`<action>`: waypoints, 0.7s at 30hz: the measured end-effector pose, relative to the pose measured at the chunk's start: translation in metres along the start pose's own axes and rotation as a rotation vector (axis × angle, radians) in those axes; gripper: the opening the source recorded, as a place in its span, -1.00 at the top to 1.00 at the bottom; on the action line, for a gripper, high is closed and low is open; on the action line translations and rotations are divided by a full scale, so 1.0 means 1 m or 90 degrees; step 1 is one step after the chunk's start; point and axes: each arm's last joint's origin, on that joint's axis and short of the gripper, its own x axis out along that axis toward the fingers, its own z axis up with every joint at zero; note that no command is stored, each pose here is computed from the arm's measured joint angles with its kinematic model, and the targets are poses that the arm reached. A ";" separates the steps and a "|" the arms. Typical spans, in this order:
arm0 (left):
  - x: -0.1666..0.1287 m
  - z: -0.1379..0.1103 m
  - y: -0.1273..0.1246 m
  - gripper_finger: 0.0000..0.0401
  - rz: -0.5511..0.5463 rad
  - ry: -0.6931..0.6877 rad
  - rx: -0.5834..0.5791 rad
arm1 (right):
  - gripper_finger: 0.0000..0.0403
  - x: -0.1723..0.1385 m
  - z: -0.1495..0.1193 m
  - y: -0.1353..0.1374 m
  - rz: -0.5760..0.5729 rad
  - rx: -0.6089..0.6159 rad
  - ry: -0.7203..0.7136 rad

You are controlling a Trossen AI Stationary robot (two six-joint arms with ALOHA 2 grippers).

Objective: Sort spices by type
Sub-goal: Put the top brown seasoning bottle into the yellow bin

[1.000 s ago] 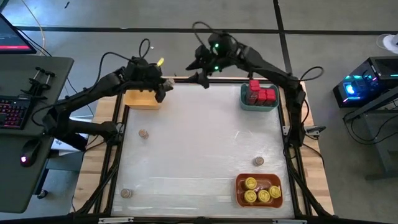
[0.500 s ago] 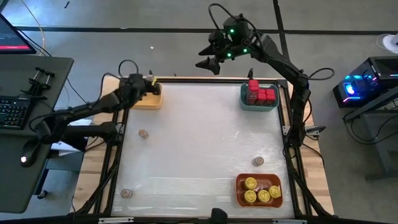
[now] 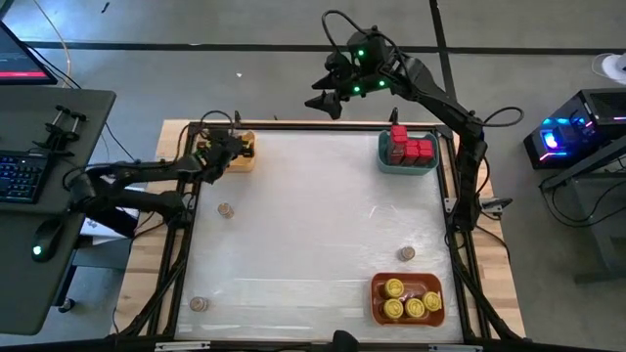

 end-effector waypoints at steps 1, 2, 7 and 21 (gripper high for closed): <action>0.004 -0.004 0.000 0.25 0.007 0.006 0.007 | -0.67 0.001 0.000 0.002 0.003 0.003 0.000; 0.007 -0.008 -0.001 0.25 0.015 0.010 0.014 | -0.67 0.001 0.000 0.003 0.005 0.011 -0.001; 0.022 -0.022 -0.004 0.25 0.051 0.020 0.036 | -0.67 0.005 -0.001 0.013 0.019 0.017 0.003; 0.028 -0.030 -0.004 -0.08 0.069 0.040 0.034 | -0.67 0.013 -0.003 0.037 0.025 0.002 0.012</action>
